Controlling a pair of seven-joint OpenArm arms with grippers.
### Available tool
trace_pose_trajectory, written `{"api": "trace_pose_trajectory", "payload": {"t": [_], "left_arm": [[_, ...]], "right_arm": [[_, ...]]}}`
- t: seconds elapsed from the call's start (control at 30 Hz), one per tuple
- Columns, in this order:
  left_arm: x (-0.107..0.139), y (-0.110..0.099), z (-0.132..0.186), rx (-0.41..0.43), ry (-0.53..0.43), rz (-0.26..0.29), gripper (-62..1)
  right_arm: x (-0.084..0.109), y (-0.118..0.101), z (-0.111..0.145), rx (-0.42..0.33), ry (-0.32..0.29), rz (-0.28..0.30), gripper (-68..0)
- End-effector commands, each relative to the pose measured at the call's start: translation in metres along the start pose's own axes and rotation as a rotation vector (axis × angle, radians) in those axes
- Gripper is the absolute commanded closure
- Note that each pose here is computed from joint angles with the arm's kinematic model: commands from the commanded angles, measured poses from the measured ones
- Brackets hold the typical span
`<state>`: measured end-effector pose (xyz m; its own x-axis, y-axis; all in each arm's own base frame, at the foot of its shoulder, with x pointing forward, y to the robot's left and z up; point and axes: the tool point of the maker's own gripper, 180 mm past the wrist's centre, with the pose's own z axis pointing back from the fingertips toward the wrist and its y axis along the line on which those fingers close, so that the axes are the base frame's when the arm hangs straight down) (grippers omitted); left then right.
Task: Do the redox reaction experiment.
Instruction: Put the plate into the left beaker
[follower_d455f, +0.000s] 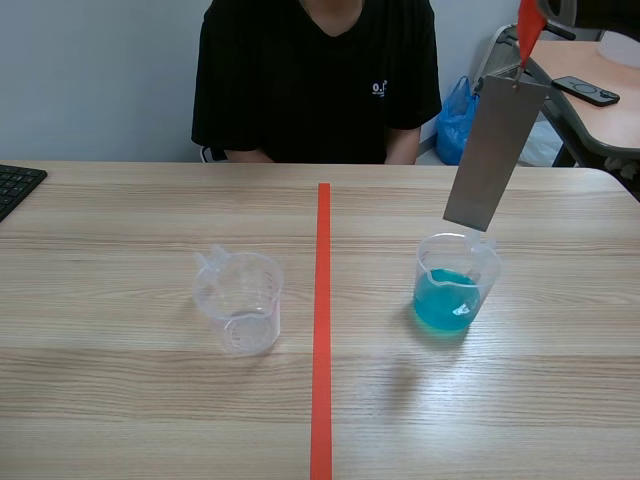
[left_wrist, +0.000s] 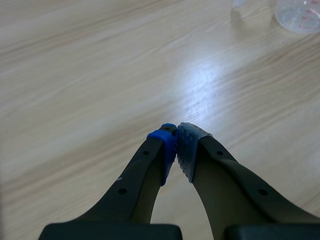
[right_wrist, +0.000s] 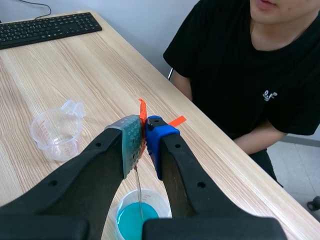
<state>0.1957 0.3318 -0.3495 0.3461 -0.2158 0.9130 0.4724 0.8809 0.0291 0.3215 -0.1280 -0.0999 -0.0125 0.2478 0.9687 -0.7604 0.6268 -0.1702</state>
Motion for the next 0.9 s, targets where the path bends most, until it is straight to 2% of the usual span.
{"api": "trace_pose_trajectory", "payload": {"t": [0.0,0.23,0.43,0.67,0.87], "left_arm": [[0.001,-0.001,0.004,0.013,-0.022,0.010,-3.2],[-0.038,-0.034,0.033,0.019,0.037,0.085,-3.2],[-0.049,-0.048,0.053,0.052,0.031,0.139,-3.2],[-0.057,-0.058,0.057,0.037,0.054,0.141,-3.2],[-0.057,-0.058,0.057,0.037,0.052,0.141,-3.2]], "right_arm": [[0.023,-0.003,0.003,0.000,-0.058,0.042,-1.5],[0.040,-0.006,0.000,-0.009,-0.114,0.061,-1.6],[0.049,0.002,-0.012,0.032,-0.142,0.069,-1.6],[0.057,0.021,-0.034,0.101,-0.176,0.070,-1.7],[0.059,0.046,-0.061,0.172,-0.193,0.076,-1.7]]}}
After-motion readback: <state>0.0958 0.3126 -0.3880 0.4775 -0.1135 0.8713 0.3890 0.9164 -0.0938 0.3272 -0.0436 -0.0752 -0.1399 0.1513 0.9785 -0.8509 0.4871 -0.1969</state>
